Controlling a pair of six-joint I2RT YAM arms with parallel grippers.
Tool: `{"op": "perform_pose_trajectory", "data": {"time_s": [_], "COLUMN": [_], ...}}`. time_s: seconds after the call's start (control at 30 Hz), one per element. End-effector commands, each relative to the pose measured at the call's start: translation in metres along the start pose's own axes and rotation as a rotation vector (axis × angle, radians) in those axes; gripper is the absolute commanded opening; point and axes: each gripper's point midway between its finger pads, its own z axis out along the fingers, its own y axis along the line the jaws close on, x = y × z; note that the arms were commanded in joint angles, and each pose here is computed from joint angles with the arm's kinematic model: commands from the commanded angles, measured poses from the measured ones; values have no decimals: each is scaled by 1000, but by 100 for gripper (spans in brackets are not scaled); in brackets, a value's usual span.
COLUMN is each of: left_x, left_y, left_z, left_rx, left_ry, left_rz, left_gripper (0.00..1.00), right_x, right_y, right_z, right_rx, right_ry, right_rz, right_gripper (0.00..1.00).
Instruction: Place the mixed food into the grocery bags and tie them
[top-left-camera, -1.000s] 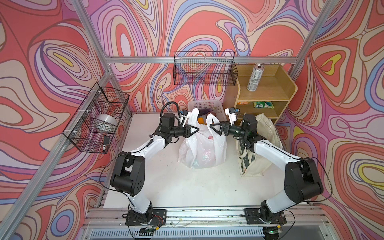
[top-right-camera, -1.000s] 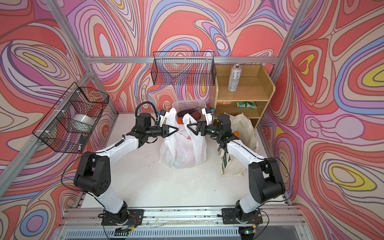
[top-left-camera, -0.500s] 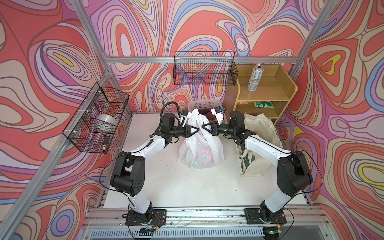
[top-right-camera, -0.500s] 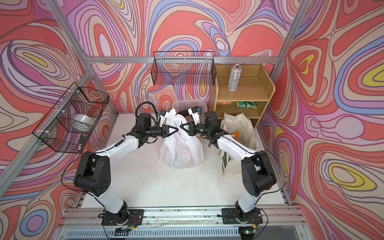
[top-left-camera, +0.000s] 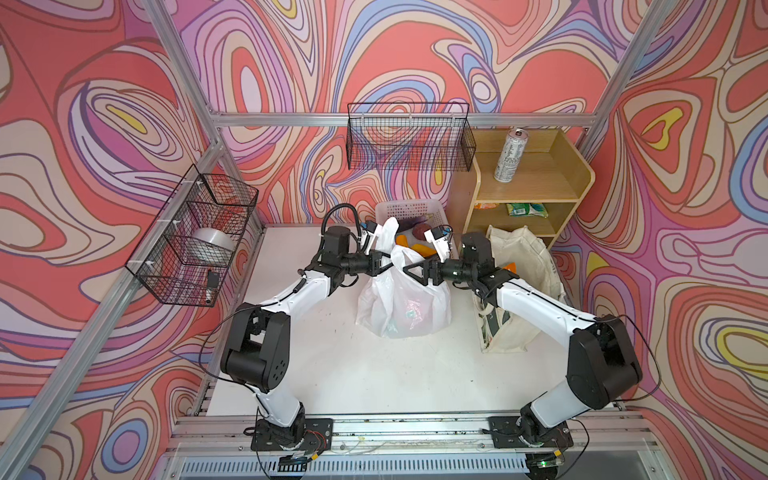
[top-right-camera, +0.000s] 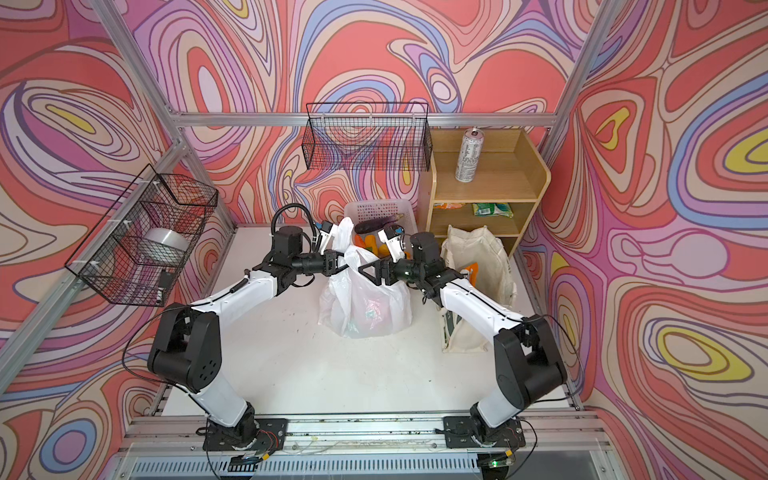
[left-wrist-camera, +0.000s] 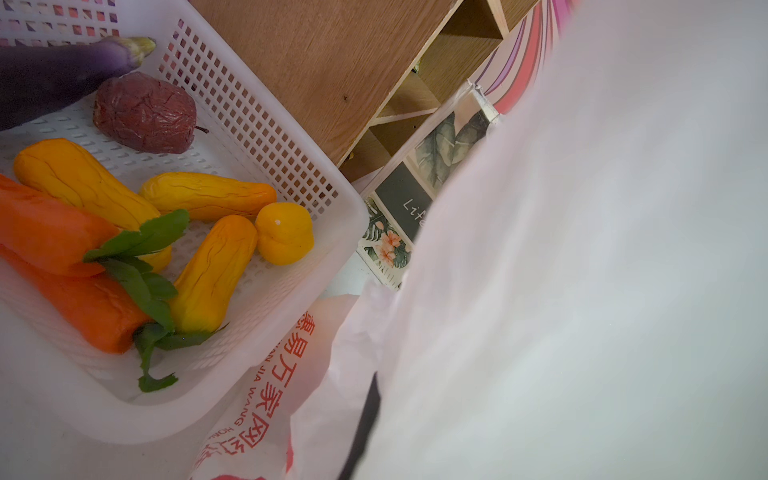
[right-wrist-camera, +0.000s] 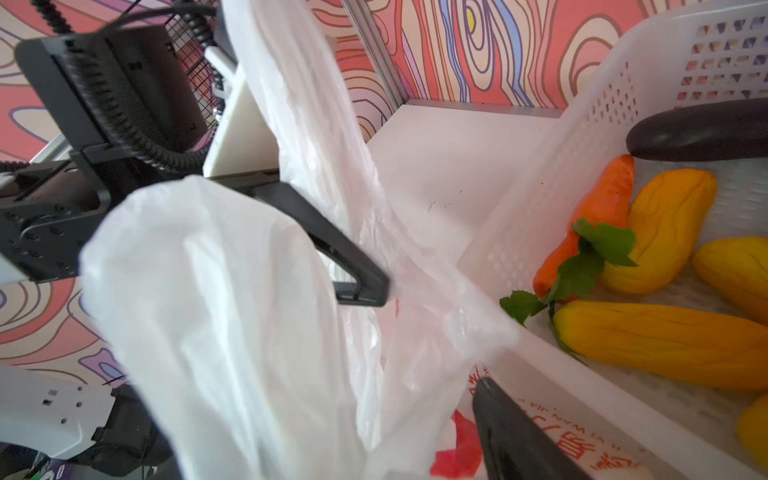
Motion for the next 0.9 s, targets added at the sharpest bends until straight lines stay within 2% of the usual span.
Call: {"op": "perform_pose_trajectory", "data": {"time_s": [0.0, 0.2, 0.37, 0.53, 0.73, 0.87], "left_x": [-8, -9, -10, -11, -10, -10], "left_y": [-9, -8, -8, -9, -8, -7], "left_z": [-3, -2, -1, -1, -1, 1], "left_rx": [18, 19, 22, 26, 25, 27], "left_ry": [-5, -3, -4, -3, 0, 0], "left_rz": [35, 35, 33, 33, 32, 28], "left_gripper": [0, 0, 0, 0, 0, 0], "right_x": [-4, -14, -15, -22, -46, -51], "right_y": [11, 29, 32, 33, 41, 46], "right_z": [-12, -30, -33, -43, -78, -93], "right_rx": [0, -23, -31, 10, 123, 167], "right_ry": [-38, -109, -117, -159, -275, -284], "right_rz": [-27, -54, -54, -71, -132, -185], "right_gripper": [84, 92, 98, 98, 98, 98]}}
